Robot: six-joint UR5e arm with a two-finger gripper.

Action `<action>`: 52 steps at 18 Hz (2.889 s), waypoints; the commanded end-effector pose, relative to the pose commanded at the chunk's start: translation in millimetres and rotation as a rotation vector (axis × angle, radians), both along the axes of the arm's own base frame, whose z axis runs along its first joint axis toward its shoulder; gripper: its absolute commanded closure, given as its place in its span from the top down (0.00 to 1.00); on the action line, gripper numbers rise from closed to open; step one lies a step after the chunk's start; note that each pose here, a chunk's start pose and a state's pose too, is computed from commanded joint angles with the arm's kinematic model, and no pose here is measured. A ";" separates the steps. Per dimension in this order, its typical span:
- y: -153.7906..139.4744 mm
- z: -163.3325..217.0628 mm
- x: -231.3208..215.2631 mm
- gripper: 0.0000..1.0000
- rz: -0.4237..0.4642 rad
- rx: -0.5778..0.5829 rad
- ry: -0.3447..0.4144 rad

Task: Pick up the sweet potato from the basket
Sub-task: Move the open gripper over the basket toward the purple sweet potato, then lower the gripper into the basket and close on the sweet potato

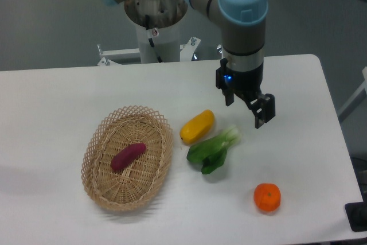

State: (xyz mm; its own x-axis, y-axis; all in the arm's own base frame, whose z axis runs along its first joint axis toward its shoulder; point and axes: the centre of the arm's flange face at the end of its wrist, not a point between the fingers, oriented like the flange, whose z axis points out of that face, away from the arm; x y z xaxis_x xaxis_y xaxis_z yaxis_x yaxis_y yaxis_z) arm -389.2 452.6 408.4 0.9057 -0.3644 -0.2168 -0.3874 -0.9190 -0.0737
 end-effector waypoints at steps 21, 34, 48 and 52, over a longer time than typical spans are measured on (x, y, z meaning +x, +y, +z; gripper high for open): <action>114.8 -146.4 179.5 1.00 0.151 -0.023 -0.147; 122.0 -202.3 210.6 1.00 0.075 -0.117 -0.184; 131.7 -195.9 207.4 0.24 0.056 -0.069 -0.149; 132.1 -187.7 206.1 0.13 0.057 -0.057 -0.142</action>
State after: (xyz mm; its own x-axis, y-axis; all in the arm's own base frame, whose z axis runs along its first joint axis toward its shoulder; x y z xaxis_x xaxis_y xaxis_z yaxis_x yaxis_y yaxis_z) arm -183.1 584.7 220.6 0.9451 -0.3200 -0.0656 -0.3243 -0.9432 -0.0715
